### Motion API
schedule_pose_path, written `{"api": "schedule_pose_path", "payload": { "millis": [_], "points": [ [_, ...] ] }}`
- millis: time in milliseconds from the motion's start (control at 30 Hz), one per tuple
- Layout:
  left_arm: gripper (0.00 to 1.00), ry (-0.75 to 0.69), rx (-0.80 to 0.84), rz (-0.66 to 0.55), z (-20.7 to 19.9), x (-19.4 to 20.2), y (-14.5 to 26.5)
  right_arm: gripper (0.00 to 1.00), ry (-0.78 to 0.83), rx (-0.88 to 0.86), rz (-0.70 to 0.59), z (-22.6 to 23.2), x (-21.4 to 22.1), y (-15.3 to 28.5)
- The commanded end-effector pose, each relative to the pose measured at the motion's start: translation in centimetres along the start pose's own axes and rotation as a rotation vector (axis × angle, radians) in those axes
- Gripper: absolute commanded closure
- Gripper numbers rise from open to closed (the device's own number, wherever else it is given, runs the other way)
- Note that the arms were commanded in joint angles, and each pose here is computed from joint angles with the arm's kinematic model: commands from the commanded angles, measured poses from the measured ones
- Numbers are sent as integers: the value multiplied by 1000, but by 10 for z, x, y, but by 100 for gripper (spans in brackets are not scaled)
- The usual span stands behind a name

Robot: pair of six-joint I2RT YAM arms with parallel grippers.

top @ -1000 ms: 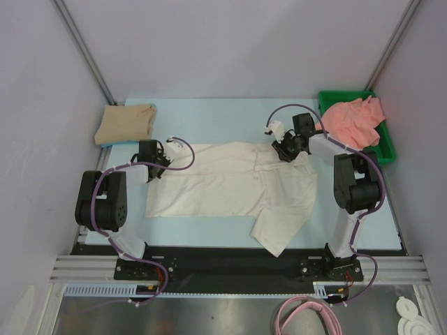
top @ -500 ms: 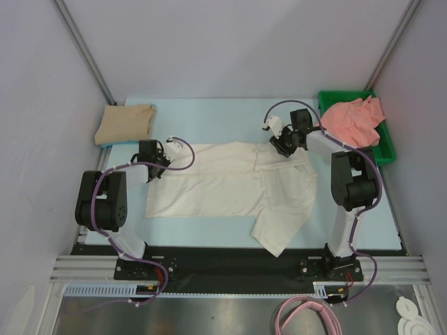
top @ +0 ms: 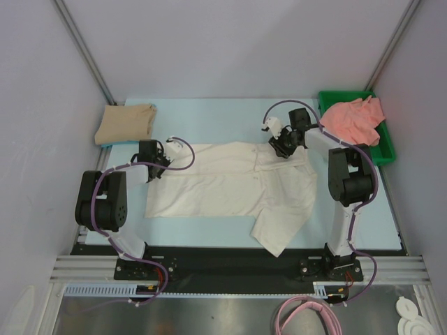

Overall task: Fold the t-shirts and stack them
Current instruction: Fold the tshirt

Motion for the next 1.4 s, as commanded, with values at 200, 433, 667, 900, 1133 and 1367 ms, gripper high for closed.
{"api": "schedule_pose_path", "payload": {
  "millis": [200,433,667,900,1133,1367],
  "points": [
    [99,-9,45,30,-10,9,-2,61,9,-59,-43,-2,-9,11],
    [99,-9,45,30,-10,9,-2,88,3,-52,-35,-3,-7,7],
    [99,-7,45,28,-10,8,-2,100,27,2,-54,1,-12,33],
    [99,-9,45,30,-10,9,-2,100,75,24,-65,34,-11,70],
    [99,-7,43,30,-10,9,-2,81,85,-84,-15,101,1,87],
    [99,-9,45,30,-10,9,-2,72,40,-96,-86,130,0,122]
  ]
}}
Point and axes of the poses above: each gripper's point midway between its finger pads, its own y axis back along the fingers, its own z axis along the line the jaws close on, x = y × z, the point moved 8 cm from there along y, back along the fingers, and after that the axes turned 2 degrees about y, right-handed, at the moved point
